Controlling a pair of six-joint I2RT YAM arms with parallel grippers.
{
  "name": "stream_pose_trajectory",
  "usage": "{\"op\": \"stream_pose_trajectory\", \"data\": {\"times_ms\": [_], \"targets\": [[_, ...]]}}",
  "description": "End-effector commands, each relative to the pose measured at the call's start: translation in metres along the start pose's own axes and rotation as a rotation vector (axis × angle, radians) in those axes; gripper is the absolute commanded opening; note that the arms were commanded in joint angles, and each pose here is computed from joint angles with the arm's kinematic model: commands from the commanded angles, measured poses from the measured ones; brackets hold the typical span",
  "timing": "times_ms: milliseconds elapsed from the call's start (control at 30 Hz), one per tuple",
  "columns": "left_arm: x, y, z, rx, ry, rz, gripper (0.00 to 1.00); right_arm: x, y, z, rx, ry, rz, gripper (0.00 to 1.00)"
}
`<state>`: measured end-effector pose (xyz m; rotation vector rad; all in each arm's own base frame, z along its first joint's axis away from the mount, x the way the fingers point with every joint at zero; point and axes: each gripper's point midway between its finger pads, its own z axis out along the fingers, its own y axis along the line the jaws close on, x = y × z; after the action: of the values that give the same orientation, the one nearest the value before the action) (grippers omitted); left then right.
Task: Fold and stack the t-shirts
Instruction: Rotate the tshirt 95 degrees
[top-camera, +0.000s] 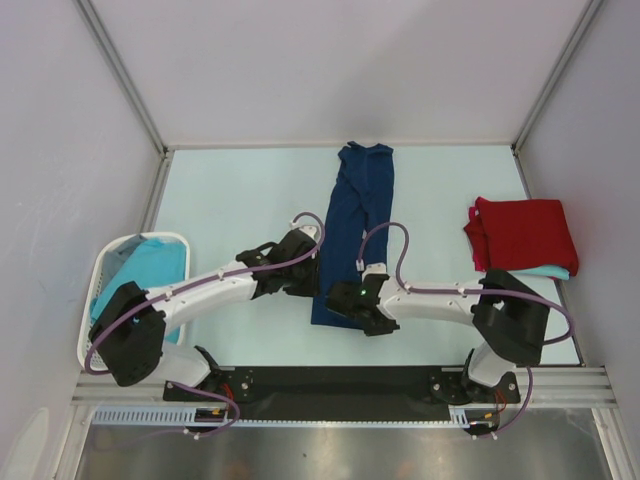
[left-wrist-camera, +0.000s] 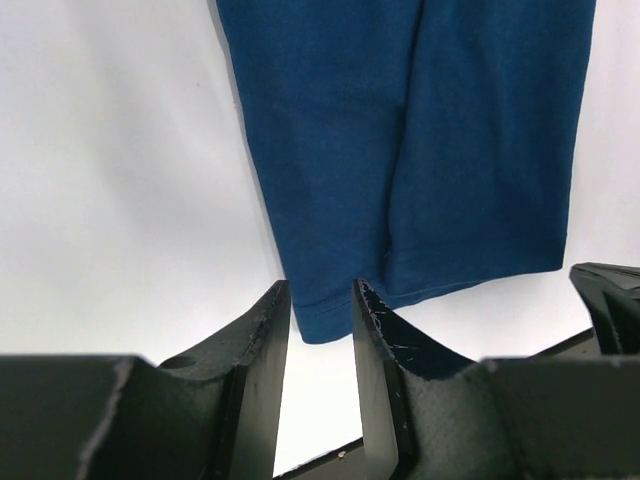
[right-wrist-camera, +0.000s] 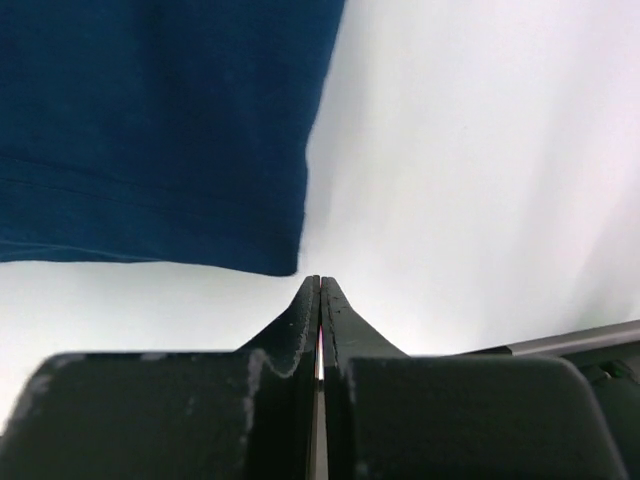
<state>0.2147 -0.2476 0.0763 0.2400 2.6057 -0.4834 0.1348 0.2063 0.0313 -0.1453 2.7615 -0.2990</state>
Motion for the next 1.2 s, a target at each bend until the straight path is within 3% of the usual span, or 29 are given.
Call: {"op": "stream_pose_trajectory", "data": {"times_ms": [0,33,133,233,567,1167], "targets": [[-0.003,-0.002,0.002,0.015,-0.007,0.000,0.36,-0.018,0.002,-0.023,-0.046,-0.115,0.059,0.00],[-0.004,-0.002,0.001,0.017,-0.010,-0.003,0.36,-0.021,0.008,-0.031,-0.078,-0.140,0.054,0.12],[-0.005,-0.003,0.002,0.020,-0.011,-0.005,0.36,-0.039,0.028,-0.051,-0.165,-0.184,0.050,0.34],[-0.004,-0.003,0.002,0.019,-0.010,-0.008,0.36,-0.048,0.044,-0.053,-0.180,-0.200,0.008,0.46],[-0.003,-0.001,-0.004,0.021,-0.020,-0.013,0.36,-0.043,0.063,-0.003,-0.101,-0.126,-0.111,0.48],[0.002,0.003,-0.006,0.015,-0.015,-0.013,0.36,-0.061,0.061,-0.007,-0.132,-0.132,-0.079,0.46]]}}
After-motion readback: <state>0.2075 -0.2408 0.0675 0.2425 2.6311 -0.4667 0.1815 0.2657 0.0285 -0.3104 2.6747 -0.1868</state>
